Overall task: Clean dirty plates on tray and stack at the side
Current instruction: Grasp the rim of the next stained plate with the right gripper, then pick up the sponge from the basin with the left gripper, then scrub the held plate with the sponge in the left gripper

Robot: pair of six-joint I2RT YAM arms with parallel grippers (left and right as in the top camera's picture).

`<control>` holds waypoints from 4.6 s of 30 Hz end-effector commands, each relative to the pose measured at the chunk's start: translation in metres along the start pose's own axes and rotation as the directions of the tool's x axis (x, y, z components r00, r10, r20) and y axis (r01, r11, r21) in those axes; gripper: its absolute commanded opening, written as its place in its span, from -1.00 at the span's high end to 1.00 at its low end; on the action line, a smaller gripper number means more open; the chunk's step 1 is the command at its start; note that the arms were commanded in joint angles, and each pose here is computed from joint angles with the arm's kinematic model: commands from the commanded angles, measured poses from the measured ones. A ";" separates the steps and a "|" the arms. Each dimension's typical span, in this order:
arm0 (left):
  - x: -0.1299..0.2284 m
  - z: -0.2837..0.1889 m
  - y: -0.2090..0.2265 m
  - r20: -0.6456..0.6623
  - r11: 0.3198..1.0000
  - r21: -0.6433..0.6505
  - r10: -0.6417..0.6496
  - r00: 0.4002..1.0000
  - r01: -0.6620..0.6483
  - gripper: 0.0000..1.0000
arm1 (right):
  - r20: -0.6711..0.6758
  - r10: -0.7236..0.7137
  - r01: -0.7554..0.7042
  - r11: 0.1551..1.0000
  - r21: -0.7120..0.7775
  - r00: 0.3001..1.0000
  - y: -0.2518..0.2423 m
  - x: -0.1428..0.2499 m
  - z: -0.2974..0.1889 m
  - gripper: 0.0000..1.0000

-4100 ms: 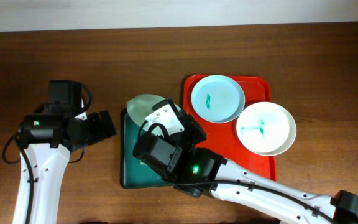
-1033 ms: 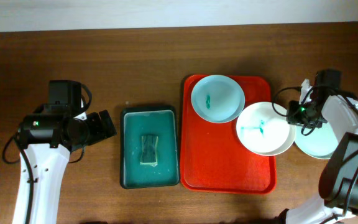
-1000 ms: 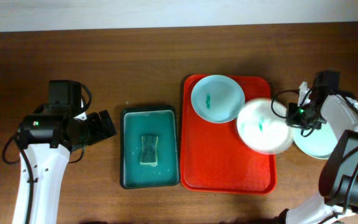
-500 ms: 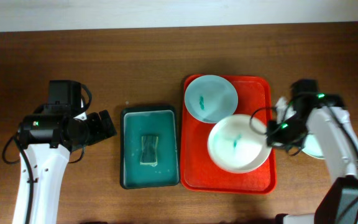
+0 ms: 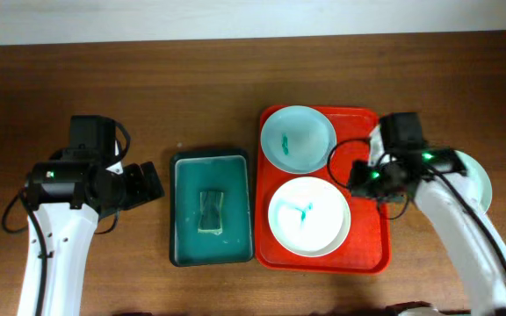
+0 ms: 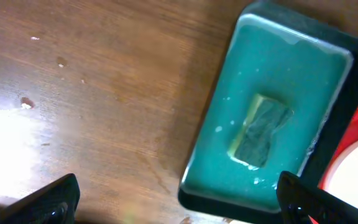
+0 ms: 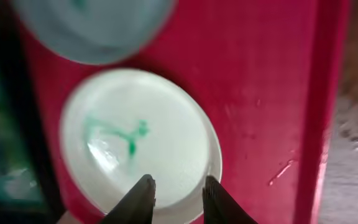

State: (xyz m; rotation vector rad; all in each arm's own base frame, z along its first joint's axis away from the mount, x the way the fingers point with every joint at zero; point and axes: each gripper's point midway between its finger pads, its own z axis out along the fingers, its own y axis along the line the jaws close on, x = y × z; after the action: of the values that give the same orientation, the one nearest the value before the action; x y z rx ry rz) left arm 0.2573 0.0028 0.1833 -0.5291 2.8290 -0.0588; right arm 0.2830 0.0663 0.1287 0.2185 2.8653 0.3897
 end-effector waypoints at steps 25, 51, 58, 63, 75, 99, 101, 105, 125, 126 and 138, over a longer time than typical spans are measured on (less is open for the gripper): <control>0.094 0.152 -0.113 -0.423 0.920 -0.010 0.352 0.835 -0.393 1.00 | 0.073 -0.097 0.098 0.995 -0.017 0.993 0.011 0.012 -0.050 0.34; 0.073 0.127 -0.103 -0.494 0.855 -0.024 0.441 0.750 -0.519 0.25 | 0.044 -0.088 0.088 0.996 -0.011 0.995 0.008 0.019 -0.050 0.34; 0.118 0.176 -0.099 -0.498 0.855 0.109 0.489 0.716 -0.508 0.70 | 0.016 -0.082 0.082 0.997 -0.006 0.997 0.006 0.026 -0.049 0.33; 0.090 0.164 -0.119 -0.436 0.858 0.119 0.497 0.750 -0.500 1.00 | -0.042 -0.068 0.068 0.998 0.008 0.997 -0.002 0.041 -0.035 0.34; 0.053 0.154 -0.139 -0.312 0.850 0.089 0.520 0.795 -0.520 0.10 | -0.058 -0.064 0.065 0.998 0.011 0.996 -0.006 0.047 -0.023 0.34; 0.021 0.037 -0.195 -0.097 0.802 0.194 0.588 0.803 -0.564 1.00 | -0.283 0.039 -0.009 0.994 0.105 0.958 -0.039 0.050 0.080 0.35; 0.021 0.037 -0.195 -0.097 0.802 0.194 0.588 0.803 -0.564 1.00 | -0.320 0.097 -0.066 0.992 0.107 0.942 -0.056 0.050 0.091 0.38; 0.020 0.037 -0.200 -0.083 0.799 0.211 0.588 0.805 -0.563 1.00 | -0.388 0.026 -0.091 0.985 -0.149 0.921 -0.036 0.073 0.100 0.51; 0.183 0.158 -0.337 -0.303 0.640 0.611 0.733 0.610 -0.465 1.00 | -0.359 0.175 -0.154 0.984 0.087 0.917 -0.073 0.080 0.111 0.90; 0.185 0.171 -0.334 -0.308 0.648 0.587 0.733 0.607 -0.484 1.00 | -0.359 0.175 -0.154 0.984 0.087 0.917 -0.073 0.080 0.111 0.90; 0.068 0.199 -0.222 -0.207 0.635 -0.318 0.678 0.705 -0.704 1.00 | -0.368 0.178 -0.155 0.984 0.090 0.913 -0.073 0.082 0.110 0.90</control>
State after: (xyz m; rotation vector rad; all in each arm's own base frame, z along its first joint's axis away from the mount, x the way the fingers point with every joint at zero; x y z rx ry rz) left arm 0.2973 -0.2875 0.0110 0.6599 3.0088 0.2155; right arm 0.2351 0.0619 0.0009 0.4006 3.1864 0.6381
